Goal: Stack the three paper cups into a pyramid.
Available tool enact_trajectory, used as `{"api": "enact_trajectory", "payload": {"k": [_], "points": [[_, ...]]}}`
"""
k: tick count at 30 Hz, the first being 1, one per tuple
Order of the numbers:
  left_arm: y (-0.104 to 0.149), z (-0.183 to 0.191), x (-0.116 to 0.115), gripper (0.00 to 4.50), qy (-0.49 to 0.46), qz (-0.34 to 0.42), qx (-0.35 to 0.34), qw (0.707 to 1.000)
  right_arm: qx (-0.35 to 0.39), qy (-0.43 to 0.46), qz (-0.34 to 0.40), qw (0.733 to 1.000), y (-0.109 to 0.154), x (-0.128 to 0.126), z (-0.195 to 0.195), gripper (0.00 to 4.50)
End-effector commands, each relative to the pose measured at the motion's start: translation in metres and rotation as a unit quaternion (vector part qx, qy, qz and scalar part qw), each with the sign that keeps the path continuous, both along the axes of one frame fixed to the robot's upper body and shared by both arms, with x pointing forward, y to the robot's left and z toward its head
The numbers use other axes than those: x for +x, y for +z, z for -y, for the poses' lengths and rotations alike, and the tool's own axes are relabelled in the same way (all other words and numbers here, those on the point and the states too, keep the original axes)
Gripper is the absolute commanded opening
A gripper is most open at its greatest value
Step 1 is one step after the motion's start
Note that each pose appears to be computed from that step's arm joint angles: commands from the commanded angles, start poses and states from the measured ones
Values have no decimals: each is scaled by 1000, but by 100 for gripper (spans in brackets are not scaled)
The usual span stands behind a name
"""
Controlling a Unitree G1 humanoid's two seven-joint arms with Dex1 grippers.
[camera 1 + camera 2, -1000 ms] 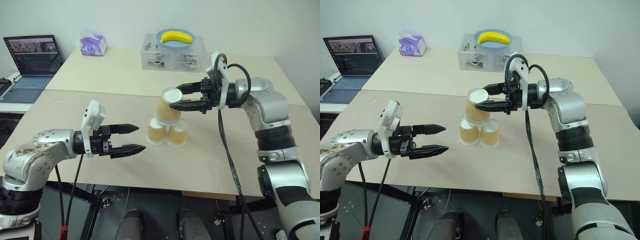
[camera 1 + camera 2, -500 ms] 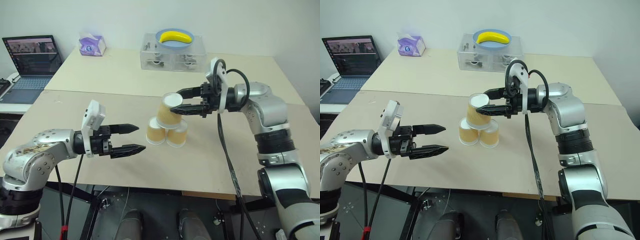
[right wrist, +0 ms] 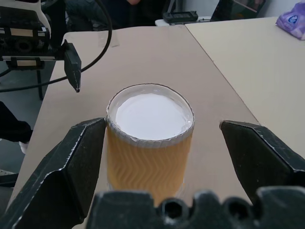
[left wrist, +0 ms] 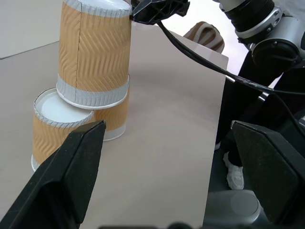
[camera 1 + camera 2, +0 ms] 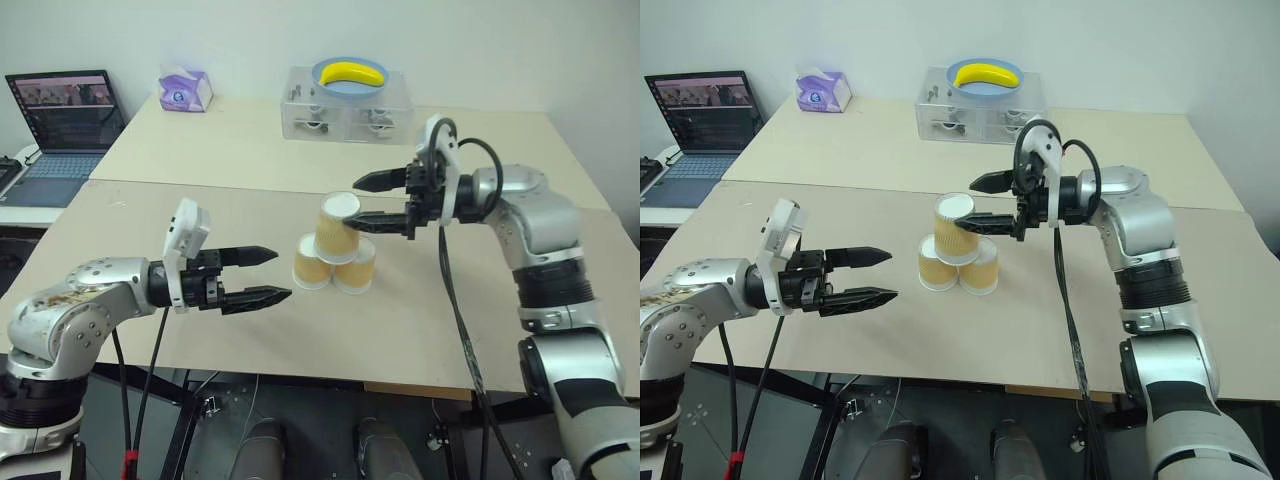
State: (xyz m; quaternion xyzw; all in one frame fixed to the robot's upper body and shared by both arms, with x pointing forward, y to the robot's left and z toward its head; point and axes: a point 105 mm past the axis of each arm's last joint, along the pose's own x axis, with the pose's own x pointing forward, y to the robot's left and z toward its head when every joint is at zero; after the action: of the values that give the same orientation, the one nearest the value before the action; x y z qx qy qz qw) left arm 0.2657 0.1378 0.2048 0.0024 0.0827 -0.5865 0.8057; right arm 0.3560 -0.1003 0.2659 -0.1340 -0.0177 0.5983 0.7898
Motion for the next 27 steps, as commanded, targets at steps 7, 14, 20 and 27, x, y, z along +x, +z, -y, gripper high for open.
{"api": "enact_trajectory", "payload": {"k": [7, 14, 20, 27], "points": [[11, 5, 5, 450, -15, 22, -13, 1000, 60, -4, 40, 997, 46, -15, 36, 445], [17, 0, 9, 450, 11, 29, -18, 999, 82, -84, 61, 991, 48, -10, 70, 445], [38, -36, 28, 450, 165, 67, -70, 982, 156, -294, 105, 937, 48, 7, 131, 445], [-5, -111, 63, 450, 459, 19, -73, 885, 169, -500, 87, 845, -8, 4, 187, 445]]}}
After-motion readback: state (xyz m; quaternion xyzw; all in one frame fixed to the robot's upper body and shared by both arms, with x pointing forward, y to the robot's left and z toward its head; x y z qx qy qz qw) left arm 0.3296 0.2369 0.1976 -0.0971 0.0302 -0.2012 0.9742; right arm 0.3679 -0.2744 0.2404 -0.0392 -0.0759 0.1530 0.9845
